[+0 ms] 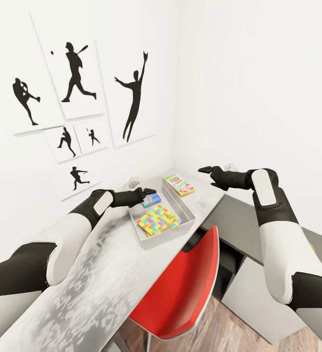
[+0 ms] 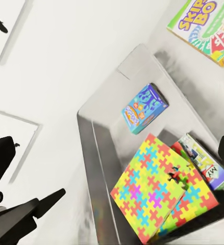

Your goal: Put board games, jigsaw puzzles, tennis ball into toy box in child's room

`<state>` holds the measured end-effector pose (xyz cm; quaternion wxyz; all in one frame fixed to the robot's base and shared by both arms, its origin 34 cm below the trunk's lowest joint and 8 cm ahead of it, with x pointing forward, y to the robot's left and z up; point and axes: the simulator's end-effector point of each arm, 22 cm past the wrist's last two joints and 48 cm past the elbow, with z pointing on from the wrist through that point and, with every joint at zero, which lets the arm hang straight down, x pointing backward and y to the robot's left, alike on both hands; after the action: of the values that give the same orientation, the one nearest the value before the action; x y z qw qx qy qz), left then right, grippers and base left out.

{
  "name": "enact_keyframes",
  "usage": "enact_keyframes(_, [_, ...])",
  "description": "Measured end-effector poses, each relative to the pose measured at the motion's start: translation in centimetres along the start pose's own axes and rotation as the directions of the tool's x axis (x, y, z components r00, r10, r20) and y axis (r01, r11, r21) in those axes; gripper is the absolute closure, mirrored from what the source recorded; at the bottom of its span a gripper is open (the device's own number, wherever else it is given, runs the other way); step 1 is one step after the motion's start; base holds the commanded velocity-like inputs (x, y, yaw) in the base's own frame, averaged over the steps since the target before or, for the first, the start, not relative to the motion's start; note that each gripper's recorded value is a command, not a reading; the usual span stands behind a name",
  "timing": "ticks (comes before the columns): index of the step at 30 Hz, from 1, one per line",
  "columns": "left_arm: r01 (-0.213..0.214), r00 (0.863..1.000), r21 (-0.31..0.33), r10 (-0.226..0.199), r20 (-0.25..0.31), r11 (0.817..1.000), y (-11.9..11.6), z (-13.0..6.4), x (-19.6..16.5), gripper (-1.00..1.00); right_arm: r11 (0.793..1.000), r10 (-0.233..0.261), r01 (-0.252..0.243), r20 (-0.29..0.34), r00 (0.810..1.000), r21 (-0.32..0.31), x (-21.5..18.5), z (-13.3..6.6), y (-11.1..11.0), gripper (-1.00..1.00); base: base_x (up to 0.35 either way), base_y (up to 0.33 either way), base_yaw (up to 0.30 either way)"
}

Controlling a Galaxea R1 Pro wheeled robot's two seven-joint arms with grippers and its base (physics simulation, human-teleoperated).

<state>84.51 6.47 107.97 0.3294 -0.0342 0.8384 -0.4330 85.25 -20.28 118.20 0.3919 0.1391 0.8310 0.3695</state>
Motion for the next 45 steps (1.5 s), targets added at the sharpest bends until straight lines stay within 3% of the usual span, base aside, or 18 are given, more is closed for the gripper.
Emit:
enact_keyframes(14, [-0.013,1.000,-0.009,0.013,0.009,1.000,-0.5,-0.6,-0.5,-1.00,1.000,-0.018,0.018,0.010,1.000,-0.004,-0.3,-0.6,1.0,-1.00,-0.004,0.002,-0.166])
enact_keyframes(18, [-0.016,1.000,-0.055,0.016,0.010,0.998,0.4,-0.8,-0.6,-1.00,1.000,-0.027,0.027,0.011,1.000,0.005,-0.3,-0.6,1.0,-1.00,0.000,0.000,-0.066])
enact_keyframes(20, [-0.015,1.000,-0.109,0.016,0.012,0.994,1.7,-1.1,-0.7,-1.00,0.999,-0.041,0.041,0.003,0.999,0.026,0.0,-0.4,0.9,-1.00,0.000,0.000,-0.025])
enact_keyframes(23, [-0.012,1.000,-0.229,0.017,0.022,0.973,4.5,-1.8,-1.1,-1.00,0.990,-0.088,0.090,-0.031,0.996,0.105,1.3,0.4,0.2,-1.00,0.000,0.000,-0.009])
enact_keyframes(25, [-0.012,0.999,-0.322,0.028,0.045,0.947,6.8,-2.6,-1.8,-1.00,0.974,-0.121,0.130,-0.057,0.991,0.186,2.2,0.9,-0.6,-1.00,0.000,0.000,-0.004])
enact_keyframes(31, [0.005,0.995,-0.475,0.041,0.088,0.880,11.4,-5.4,-3.4,-1.00,0.943,-0.145,0.167,-0.097,0.985,0.289,4.0,1.9,-0.8,-1.00,0.000,0.000,-0.001])
enact_keyframes(35, [0.016,0.994,-0.529,0.045,0.102,0.848,13.6,-7.2,-4.1,-1.00,0.937,-0.143,0.171,-0.113,0.983,0.304,4.9,2.4,-0.6,-1.00,0.000,0.000,0.000])
enact_keyframes(45, [0.025,0.993,-0.594,0.048,0.106,0.804,16.6,-9.4,-4.2,-1.00,0.935,-0.125,0.155,-0.114,0.986,0.320,5.8,3.1,-1.2,-1.00,0.000,0.000,0.000])
